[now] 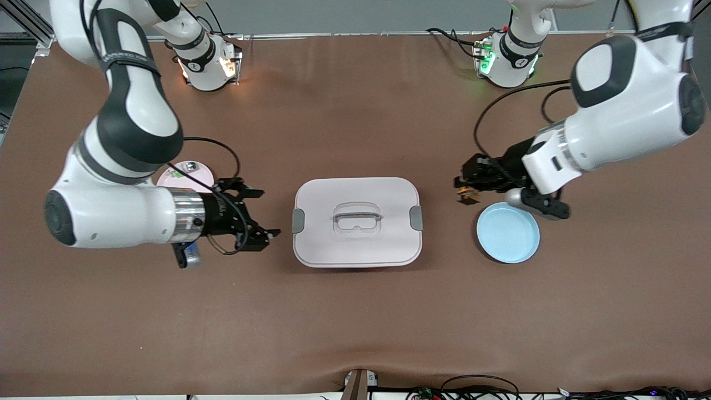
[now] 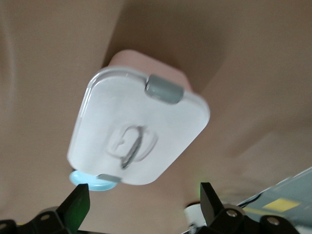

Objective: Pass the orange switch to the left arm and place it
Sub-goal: 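Open the right gripper and withdraw while the left gripper pulls the switch, then move the switch with the left gripper over the light-blue plate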

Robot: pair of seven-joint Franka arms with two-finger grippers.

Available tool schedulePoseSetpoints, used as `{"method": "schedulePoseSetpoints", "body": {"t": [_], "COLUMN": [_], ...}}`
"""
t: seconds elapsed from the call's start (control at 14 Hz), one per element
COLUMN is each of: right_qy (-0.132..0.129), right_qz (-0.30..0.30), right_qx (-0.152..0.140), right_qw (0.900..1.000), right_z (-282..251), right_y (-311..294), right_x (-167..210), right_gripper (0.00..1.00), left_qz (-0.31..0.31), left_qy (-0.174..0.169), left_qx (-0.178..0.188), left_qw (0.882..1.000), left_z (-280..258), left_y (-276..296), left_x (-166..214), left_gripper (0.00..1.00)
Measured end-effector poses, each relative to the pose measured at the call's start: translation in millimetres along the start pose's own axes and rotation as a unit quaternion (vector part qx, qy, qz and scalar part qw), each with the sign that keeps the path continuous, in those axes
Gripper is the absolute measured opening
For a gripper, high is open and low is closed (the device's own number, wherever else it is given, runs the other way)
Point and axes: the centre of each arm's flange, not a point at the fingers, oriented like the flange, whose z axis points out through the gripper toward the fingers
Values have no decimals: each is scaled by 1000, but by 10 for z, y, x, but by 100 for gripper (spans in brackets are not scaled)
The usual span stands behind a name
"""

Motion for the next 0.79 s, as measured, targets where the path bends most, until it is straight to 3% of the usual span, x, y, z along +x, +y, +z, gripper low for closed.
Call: {"method": "schedulePoseSetpoints", "body": {"t": [0.21, 0.43, 0.79], "right_qy": [43, 84, 107], "right_qz": [-103, -203, -287], "right_qx": [-40, -86, -139], "right_qw": [993, 972, 942], "right_z": [-320, -657, -1075], "right_y": [276, 563, 958], "right_x": [192, 387, 759], "right_gripper": [100, 100, 100], "left_qz": [-1, -11, -42], "left_qy": [-4, -19, -53], "left_qx": [61, 117, 157], "left_qw": [998, 993, 985], "left_z": [-197, -172, 55], "left_y": [-278, -629, -1217], "left_x": [-50, -66, -134], "left_gripper": [44, 44, 44]}}
